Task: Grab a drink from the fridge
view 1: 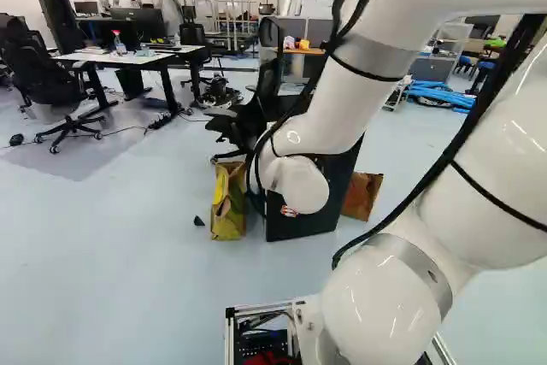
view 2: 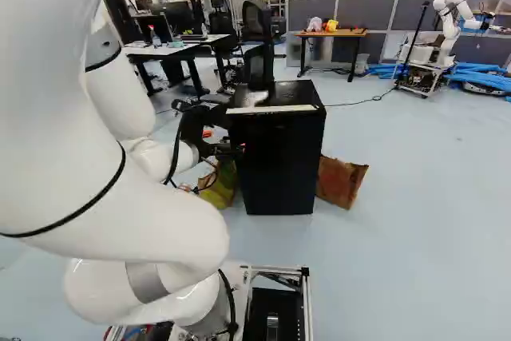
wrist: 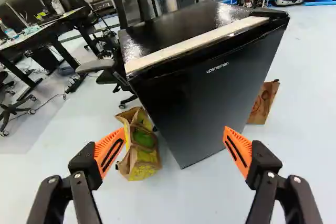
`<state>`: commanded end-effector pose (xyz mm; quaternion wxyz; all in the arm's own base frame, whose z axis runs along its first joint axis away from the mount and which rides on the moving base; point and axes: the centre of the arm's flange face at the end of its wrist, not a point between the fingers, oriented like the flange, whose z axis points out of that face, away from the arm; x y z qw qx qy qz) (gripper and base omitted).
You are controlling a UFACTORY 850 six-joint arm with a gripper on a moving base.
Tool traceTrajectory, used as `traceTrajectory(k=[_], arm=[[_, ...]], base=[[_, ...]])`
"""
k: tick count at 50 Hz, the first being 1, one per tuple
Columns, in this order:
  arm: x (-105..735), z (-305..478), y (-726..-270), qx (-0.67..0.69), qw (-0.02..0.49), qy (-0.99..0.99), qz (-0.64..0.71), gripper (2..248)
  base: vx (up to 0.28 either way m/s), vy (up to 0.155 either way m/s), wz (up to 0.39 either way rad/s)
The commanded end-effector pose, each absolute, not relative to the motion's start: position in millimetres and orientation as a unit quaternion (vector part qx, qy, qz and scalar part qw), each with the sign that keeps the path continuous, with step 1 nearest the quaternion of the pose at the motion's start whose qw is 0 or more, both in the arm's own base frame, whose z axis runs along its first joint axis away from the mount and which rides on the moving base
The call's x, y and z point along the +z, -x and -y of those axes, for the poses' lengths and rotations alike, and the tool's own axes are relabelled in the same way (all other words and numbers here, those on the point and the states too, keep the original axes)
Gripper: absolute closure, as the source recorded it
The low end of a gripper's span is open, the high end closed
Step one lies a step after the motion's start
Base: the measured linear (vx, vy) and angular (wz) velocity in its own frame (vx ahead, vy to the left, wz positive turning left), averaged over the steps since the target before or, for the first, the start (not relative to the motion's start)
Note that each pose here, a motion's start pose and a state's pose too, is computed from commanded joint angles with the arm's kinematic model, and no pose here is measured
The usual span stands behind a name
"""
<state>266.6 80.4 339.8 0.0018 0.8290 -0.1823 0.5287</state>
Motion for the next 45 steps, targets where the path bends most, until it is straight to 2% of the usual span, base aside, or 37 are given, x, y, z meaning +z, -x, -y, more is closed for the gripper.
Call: traceTrajectory(k=[45], arm=[[313.3, -137.0, -288.7, 0.578, 0.038, -0.805, 0.131, 3]], base=[[0.000, 0.000, 0.000]])
